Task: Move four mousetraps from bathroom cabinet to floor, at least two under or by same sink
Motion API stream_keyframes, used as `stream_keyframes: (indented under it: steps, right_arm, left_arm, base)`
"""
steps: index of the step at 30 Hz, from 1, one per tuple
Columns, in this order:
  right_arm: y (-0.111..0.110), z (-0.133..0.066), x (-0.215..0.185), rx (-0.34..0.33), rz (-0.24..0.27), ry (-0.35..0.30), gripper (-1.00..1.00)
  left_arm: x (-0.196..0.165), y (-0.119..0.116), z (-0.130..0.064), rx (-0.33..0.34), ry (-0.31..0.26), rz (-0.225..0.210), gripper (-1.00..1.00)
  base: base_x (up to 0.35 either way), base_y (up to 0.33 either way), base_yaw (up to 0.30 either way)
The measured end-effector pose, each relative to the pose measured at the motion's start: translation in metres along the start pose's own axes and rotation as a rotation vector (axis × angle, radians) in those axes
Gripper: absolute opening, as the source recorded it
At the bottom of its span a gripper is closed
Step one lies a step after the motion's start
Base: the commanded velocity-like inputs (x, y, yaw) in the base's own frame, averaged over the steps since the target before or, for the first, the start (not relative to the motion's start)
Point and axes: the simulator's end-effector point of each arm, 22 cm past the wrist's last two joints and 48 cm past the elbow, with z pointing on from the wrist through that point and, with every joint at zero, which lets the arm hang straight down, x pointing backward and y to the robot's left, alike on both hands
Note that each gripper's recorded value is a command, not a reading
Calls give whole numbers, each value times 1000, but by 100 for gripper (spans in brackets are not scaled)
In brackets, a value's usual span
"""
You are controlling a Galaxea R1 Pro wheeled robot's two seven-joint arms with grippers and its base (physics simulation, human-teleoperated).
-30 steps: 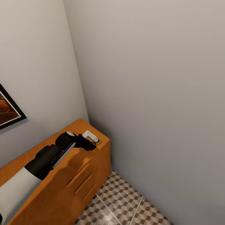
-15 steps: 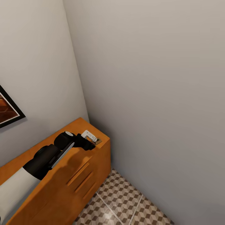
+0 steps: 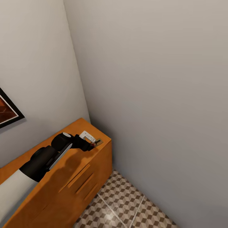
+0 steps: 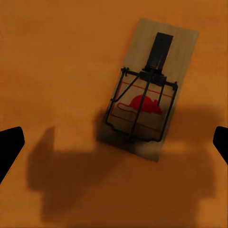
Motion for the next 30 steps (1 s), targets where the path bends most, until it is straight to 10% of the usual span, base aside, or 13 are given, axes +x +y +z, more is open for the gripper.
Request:
stream_keyframes:
  steps: [30]
  right_arm:
    - [0,-2,11,0,1,27,-100]
  left_arm:
    - [10,-1,12,11,18,-9,100]
  base:
    - [0,0,0]
